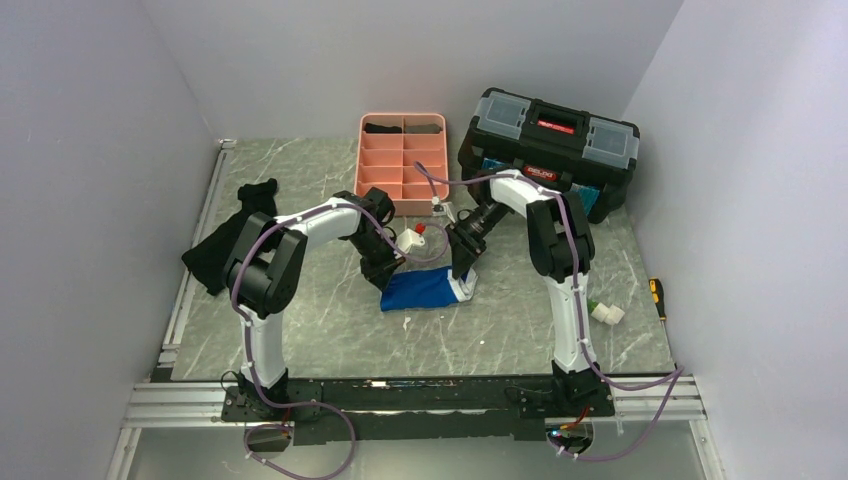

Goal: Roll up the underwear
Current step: Fold the underwear at the center of the board.

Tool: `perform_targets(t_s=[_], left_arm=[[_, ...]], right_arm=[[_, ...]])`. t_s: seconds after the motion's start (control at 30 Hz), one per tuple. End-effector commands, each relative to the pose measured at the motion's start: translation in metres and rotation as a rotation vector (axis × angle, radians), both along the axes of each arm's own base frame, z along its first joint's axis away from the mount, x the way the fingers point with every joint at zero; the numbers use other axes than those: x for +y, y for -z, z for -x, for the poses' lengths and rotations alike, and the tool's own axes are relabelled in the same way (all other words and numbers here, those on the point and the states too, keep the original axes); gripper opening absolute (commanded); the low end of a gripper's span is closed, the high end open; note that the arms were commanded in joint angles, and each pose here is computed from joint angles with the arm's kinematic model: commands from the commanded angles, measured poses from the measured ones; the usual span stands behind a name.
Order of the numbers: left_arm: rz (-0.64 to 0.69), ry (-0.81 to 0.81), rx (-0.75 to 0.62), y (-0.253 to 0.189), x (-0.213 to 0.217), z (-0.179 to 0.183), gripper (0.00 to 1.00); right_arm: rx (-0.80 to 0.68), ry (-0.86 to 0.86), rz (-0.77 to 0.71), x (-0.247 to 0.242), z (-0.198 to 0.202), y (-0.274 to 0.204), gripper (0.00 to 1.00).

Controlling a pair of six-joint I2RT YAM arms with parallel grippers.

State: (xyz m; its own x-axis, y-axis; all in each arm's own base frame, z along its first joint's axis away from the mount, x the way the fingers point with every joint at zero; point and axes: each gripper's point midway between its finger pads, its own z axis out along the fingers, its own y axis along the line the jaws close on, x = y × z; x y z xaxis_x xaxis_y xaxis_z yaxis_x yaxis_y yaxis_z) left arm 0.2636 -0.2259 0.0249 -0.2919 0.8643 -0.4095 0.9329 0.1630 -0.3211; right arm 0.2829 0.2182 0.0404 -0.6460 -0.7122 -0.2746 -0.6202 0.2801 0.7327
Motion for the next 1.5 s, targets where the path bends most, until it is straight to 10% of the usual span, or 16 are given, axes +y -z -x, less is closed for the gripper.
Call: perform_targets(t_s=[0.0, 0.83, 1.47], left_arm=[[-0.015, -0.017, -0.022, 0.003, 0.000, -0.010, 0.00], [-0.002, -0.090, -0.033, -0.007, -0.007, -0.020, 0.00], [-0.004, -0.105, -0.029, -0.007, -0.005, -0.017, 0.00]], right_arm=[[-0.156, 0.028, -0.049, 0.001, -0.024, -0.039, 0.54], [0.007, 0.087, -0.394, 0.020, 0.019, -0.080, 0.55], [0.115, 0.148, -0.295, 0.022, 0.015, -0.017, 0.51]])
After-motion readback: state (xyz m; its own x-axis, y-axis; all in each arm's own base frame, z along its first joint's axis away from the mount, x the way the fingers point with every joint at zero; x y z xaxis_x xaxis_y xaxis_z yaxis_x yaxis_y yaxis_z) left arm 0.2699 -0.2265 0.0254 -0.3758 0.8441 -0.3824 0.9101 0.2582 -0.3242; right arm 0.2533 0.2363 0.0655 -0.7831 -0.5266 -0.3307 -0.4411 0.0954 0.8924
